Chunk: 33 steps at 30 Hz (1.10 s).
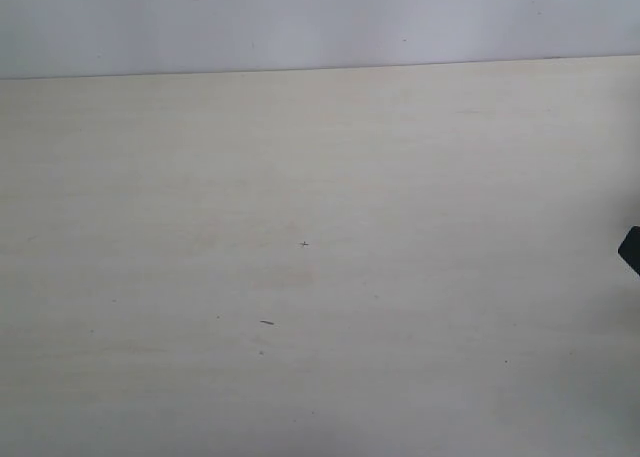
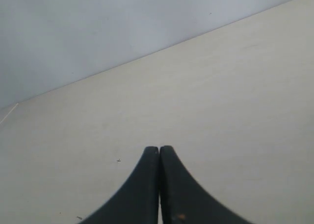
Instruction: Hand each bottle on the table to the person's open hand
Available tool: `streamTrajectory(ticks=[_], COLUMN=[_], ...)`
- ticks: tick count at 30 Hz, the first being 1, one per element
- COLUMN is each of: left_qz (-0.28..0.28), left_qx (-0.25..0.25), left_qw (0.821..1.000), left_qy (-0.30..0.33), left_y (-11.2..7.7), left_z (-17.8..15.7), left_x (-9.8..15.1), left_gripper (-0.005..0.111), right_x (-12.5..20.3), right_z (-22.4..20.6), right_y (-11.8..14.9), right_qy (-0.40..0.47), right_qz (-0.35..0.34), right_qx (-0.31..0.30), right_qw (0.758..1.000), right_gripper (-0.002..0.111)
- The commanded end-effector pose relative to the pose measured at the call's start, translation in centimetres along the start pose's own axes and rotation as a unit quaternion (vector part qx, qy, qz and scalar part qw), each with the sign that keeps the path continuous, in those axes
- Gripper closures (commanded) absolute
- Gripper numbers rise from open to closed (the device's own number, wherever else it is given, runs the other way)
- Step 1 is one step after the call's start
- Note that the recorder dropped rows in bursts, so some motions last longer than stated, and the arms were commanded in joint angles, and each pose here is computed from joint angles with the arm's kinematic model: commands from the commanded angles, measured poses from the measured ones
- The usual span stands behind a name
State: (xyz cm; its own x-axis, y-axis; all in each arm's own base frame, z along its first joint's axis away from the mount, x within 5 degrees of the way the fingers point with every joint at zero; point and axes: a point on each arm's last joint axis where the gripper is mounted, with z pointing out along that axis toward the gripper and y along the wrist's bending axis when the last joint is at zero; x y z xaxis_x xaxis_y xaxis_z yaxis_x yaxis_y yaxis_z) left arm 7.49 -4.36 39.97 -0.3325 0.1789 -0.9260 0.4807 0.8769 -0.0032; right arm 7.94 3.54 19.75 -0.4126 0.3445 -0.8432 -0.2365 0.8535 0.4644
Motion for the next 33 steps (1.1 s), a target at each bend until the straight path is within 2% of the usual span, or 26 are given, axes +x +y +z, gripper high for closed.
streamTrajectory(ticks=[1,33], left_qz=[0.004,0.001], left_qx=[-0.043,-0.060], left_qw=[0.998,0.997], left_qy=[0.046,0.055], left_y=[0.82,1.24], left_z=[0.17,0.06], left_x=[1.49,1.87], left_gripper=[0.107,0.107], right_x=[0.00,0.00], right_z=[-0.05,-0.05], right_y=[-0.08,-0.08], right_qy=[-0.004,-0.004], right_qz=[-0.006,-0.006], right_qx=[0.002,0.002], right_qw=[1.000,1.000], right_gripper=[0.108,0.108])
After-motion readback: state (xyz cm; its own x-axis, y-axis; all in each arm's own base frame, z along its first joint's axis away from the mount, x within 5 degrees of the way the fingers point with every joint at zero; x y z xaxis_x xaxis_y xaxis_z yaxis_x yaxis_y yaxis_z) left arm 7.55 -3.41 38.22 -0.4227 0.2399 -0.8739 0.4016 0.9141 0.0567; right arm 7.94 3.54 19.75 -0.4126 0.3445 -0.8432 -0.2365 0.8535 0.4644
